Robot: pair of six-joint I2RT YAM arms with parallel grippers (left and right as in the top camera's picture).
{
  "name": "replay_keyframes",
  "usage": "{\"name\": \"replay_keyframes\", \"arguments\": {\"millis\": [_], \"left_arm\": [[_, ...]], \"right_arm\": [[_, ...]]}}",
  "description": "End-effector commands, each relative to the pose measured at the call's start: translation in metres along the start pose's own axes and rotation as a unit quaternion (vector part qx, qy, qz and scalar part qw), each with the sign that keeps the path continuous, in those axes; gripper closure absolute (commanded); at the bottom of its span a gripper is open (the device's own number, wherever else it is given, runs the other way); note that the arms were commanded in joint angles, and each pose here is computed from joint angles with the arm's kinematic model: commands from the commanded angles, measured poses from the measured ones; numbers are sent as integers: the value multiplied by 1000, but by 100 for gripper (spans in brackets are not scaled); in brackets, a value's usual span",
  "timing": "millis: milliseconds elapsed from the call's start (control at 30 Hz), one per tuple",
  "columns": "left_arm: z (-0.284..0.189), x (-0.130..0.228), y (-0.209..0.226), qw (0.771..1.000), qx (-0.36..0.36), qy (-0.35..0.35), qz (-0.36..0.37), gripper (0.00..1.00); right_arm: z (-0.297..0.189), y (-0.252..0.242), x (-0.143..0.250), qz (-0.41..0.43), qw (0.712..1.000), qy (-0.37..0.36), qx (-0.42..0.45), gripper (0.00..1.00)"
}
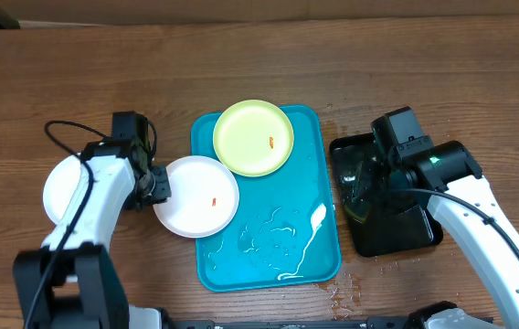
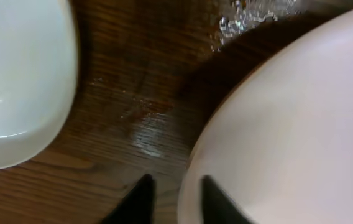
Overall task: Clean dirty plates on tray and stack at the side
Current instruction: 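Slide the pink plate right to the tray center with the left gripper, then grasp the green-yellow sponge in the black tray with the right gripper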
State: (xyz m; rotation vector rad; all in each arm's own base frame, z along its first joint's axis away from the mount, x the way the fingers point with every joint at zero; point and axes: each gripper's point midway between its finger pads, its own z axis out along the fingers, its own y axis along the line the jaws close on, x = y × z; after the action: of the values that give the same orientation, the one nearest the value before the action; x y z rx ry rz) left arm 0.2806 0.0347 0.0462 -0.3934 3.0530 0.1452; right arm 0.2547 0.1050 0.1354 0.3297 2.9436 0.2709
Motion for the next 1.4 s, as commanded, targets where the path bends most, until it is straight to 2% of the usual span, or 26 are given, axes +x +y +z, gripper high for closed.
{"name": "replay_keyframes", "arguments": {"millis": [0,200,433,700,733,800,833,900,933,967,1000,1167,1233,1300,1367], "left_arm": [[13,16,-7,998,20,46,30,96],[-2,26,-16,996,52,68,29,96],[-22,43,-52,983,154,97,21,96],[-22,66,-83,983,133,126,11,96],[-21,68,-82,985,120,126,5,95],[-19,68,-77,989,87,120,-5,89],[-18,67,-77,990,82,116,-3,80],[-18,66,-79,990,84,112,0,74],[-18,66,-80,990,86,111,1,67],[-18,66,-80,990,87,111,1,55],[-19,66,-82,989,91,113,8,50],[-19,67,-82,989,95,111,30,50],[-20,68,-86,987,108,114,41,50],[-22,69,-91,984,125,116,57,50],[-24,72,-99,978,151,120,78,51]], "right_arm": [[-2,-1,-2,4,1000,-7,2,50],[-2,0,-4,2,1000,-10,0,50],[-2,0,-5,2,1000,-11,-1,50],[-2,0,-5,2,1000,-11,-1,48],[-2,0,-4,2,1000,-11,0,45],[-2,0,-4,2,1000,-10,0,41],[-2,-1,-4,2,1000,-11,2,41],[-2,-4,-6,2,1000,-15,10,37],[-1,-7,-7,4,1000,-18,17,36],[1,-9,-8,5,1000,-21,22,33],[5,-13,-9,10,999,-23,24,32],[33,-22,-9,29,999,-9,20,32],[46,-26,-10,34,999,-5,21,37],[59,-31,-11,45,999,1,27,46],[72,-39,-12,71,997,7,43,48]]}}
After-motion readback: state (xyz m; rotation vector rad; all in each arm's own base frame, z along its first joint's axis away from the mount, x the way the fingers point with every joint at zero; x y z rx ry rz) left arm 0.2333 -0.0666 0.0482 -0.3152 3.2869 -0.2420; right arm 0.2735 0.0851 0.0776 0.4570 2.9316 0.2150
